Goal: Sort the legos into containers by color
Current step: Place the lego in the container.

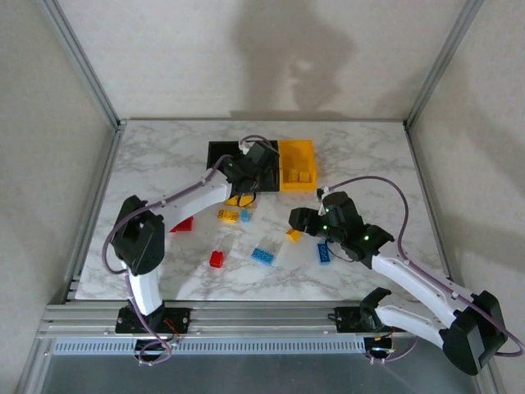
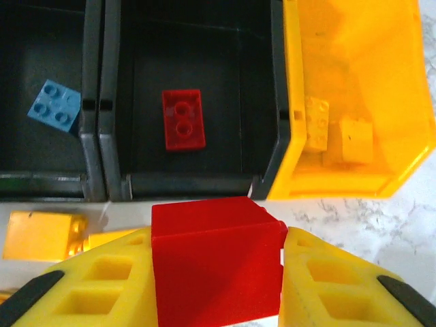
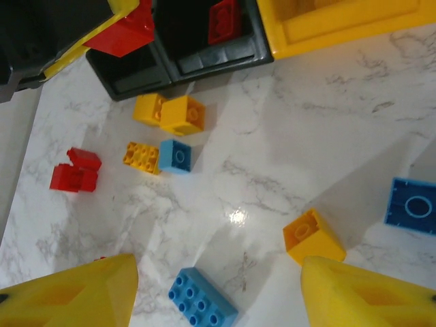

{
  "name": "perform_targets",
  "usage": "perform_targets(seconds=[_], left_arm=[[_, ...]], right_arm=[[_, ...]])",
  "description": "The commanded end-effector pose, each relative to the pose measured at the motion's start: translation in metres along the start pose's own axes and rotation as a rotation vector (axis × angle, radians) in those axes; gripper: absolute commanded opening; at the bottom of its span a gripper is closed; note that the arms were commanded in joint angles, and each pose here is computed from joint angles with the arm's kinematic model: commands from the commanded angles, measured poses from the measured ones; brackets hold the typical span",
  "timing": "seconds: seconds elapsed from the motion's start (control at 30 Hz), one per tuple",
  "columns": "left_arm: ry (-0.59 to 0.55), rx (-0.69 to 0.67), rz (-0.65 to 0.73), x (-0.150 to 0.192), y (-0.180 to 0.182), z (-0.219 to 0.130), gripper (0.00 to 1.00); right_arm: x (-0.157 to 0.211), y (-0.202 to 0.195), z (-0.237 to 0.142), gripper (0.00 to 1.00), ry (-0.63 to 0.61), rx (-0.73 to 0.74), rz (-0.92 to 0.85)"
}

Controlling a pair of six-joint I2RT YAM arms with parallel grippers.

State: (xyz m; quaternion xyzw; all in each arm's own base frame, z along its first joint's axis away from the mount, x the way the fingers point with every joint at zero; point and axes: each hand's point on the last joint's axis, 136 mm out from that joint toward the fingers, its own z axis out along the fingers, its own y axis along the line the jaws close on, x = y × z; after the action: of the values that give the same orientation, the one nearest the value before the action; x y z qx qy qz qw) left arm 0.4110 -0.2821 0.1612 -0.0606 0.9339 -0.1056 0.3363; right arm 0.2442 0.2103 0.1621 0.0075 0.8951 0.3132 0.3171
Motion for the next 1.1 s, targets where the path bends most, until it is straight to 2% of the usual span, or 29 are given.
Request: perform_targets(seconds=[0.0,0.4,0.73,0.9,1.07], left_arm=[[0.026,-0.021,0.015,-0.008,0.002,0.015,0.26],[0.058,-0.053,-0.026,-0.026,-0.005,0.075,0.30],[0.093,-0.070,-0.051,-0.015,-0.002,0.100,0.33],[0.102,-0.063,-0.057,-0.010,-0.002,0.105,0.39],[0.093,-0.055,-0.061,-0.014,-0.004,0.100,0.51]], right_arm=[[-0.012,0.009,0.000,0.64,-0.025,-0.029,0.015],[-0.006,0.002,-0.003,0.64,-0.023,-0.009,0.026],[-0.008,-0.005,-0.011,0.64,-0.046,0.016,0.024],[-0.006,-0.009,-0.013,0.64,-0.050,0.027,0.024],[-0.004,-0.013,-0.014,0.64,-0.050,0.034,0.027]])
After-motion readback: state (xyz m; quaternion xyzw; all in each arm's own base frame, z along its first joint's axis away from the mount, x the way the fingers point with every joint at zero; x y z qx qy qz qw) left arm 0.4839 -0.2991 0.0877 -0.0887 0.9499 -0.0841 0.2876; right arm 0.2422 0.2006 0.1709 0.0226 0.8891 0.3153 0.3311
